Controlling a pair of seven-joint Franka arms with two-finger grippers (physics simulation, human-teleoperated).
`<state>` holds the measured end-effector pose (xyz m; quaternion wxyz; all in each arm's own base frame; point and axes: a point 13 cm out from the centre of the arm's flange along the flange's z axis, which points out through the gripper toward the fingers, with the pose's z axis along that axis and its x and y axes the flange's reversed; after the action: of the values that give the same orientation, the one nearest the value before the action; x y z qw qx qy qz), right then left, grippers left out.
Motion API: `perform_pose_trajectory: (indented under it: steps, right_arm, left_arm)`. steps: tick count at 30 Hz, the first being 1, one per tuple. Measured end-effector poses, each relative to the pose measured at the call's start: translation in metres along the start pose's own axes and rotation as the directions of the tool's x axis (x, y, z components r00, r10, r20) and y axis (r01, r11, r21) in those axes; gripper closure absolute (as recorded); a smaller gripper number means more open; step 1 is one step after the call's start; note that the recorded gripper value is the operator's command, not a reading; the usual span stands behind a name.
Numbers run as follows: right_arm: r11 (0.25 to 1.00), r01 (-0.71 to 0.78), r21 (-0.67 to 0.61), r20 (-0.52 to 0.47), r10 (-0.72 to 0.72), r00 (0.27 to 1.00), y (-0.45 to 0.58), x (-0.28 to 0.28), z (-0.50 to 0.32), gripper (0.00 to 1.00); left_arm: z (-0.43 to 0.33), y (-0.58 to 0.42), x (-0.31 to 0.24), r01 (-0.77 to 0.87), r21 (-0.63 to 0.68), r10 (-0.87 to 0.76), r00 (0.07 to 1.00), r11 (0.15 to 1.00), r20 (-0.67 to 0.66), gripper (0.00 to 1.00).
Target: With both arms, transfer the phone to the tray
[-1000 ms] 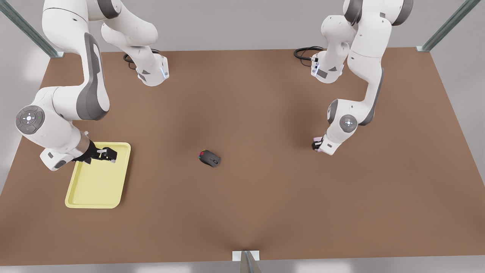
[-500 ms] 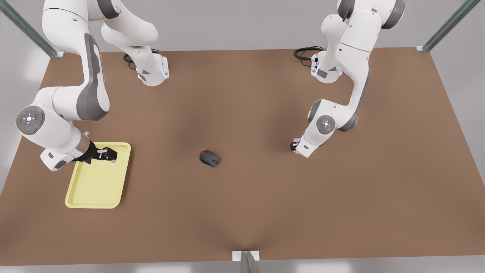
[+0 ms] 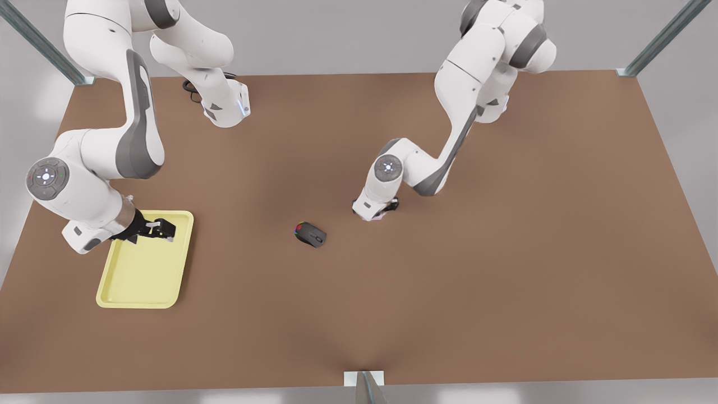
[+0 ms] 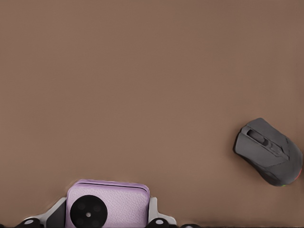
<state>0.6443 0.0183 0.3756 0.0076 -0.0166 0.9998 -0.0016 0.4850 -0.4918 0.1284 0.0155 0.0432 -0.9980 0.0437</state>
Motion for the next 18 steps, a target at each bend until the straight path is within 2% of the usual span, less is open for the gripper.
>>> perform_pose_trajectory:
  steps: [6, 13, 18]
  right_arm:
    - [1.0, 0.002, -0.001, 0.002, -0.002, 1.0, 0.003, -0.001, -0.001, 0.0]
    - [1.0, 0.006, -0.002, 0.017, -0.006, 1.0, 0.006, -0.006, -0.007, 0.0]
    - [1.0, 0.019, 0.002, 0.039, -0.019, 0.999, 0.012, -0.021, -0.012, 0.0]
  left_arm:
    - [0.015, -0.085, 0.053, 0.022, 0.023, -0.022, 1.0, 0.999, 0.006, 0.21]
    - [0.006, -0.144, 0.041, 0.119, 0.083, -0.122, 0.992, 0.989, 0.032, 0.19]
    - [0.038, -0.175, 0.06, 0.117, 0.082, -0.122, 0.991, 0.99, 0.052, 0.19]
